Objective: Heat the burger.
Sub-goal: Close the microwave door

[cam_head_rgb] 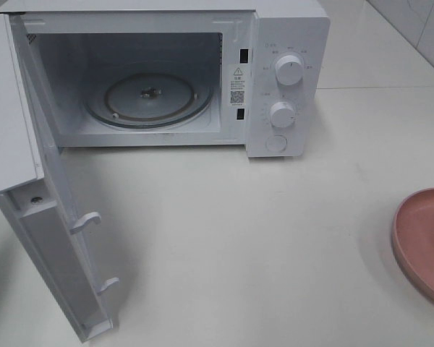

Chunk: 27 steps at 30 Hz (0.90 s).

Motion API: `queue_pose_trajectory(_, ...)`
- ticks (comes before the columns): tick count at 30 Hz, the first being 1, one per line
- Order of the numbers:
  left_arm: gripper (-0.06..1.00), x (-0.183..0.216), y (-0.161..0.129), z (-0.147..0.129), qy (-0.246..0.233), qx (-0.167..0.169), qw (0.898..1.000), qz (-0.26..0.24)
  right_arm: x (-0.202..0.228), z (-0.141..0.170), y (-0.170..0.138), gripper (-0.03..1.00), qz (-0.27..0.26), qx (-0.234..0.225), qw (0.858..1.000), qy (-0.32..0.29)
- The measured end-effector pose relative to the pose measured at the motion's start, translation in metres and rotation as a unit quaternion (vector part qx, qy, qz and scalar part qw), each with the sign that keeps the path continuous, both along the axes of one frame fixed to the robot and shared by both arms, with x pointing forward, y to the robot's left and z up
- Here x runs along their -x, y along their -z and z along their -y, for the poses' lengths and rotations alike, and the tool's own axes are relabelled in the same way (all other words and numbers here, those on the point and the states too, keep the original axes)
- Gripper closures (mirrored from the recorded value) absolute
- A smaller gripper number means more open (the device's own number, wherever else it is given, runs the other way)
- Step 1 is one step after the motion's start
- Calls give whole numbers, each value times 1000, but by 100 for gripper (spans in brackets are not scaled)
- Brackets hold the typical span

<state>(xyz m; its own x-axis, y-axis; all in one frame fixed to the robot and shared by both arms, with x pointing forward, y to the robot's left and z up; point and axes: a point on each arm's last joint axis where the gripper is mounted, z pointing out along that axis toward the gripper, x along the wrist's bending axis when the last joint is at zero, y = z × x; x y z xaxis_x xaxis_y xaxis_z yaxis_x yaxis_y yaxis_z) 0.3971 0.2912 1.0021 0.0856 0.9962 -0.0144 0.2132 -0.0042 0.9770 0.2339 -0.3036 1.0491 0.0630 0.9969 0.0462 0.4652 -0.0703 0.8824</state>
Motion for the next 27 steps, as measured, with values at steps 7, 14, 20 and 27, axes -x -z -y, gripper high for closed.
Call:
queue_pose_trajectory(7, 94, -15, 13, 12, 64, -8, 998, -12, 0, 0, 0, 20, 0, 0, 1000, 0)
queue_pose_trajectory(14, 94, -27, 30, 23, 125, 13, 992, -32, 0, 0, 0, 20, 0, 0, 1000, 0)
queue_pose_trajectory(20, 94, -35, 39, 29, 152, 30, 988, -27, 0, 0, 0, 20, 0, 0, 1000, 0)
queue_pose_trajectory(27, 94, -43, 52, 34, 171, 54, 983, -32, 0, 0, 0, 20, 0, 0, 1000, 0)
